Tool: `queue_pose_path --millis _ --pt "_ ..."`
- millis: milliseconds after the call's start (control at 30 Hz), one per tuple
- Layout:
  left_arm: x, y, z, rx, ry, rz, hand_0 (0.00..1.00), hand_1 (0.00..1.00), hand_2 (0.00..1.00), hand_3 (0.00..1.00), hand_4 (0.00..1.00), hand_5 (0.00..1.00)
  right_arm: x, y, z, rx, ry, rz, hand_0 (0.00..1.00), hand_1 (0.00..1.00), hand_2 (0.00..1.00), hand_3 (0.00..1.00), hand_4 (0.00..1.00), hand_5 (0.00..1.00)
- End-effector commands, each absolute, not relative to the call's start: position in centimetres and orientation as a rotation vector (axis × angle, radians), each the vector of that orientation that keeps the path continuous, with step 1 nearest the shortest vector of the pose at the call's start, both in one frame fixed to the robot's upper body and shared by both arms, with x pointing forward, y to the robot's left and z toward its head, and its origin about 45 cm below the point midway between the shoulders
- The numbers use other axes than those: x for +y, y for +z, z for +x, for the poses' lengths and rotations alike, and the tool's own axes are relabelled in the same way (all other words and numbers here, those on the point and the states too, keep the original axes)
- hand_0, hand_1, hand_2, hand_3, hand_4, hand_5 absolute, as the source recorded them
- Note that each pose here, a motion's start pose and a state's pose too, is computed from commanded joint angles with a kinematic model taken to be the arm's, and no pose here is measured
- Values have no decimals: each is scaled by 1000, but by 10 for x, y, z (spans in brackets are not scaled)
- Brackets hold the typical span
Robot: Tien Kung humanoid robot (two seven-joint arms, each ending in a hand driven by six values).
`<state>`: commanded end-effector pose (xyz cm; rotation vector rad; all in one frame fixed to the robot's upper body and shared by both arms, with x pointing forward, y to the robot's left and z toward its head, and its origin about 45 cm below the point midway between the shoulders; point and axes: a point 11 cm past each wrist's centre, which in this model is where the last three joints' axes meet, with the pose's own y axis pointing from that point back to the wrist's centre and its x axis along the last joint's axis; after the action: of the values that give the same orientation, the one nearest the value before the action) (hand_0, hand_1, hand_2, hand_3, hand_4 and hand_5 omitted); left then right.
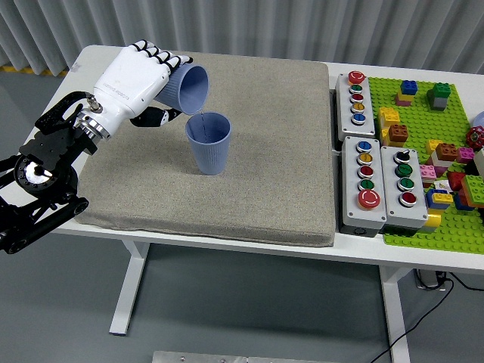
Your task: Pick cup pour cup place
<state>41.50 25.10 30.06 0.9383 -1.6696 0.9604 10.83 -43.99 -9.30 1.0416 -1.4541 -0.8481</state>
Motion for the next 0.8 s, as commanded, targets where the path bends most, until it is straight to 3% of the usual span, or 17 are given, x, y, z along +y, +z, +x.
queue_pose_path --millis 800 --pt "249 302 413 -1686 943 931 705 584 600 617 559 89 -440 -94 103 -1439 -848 1039 697 694 630 619 188 337"
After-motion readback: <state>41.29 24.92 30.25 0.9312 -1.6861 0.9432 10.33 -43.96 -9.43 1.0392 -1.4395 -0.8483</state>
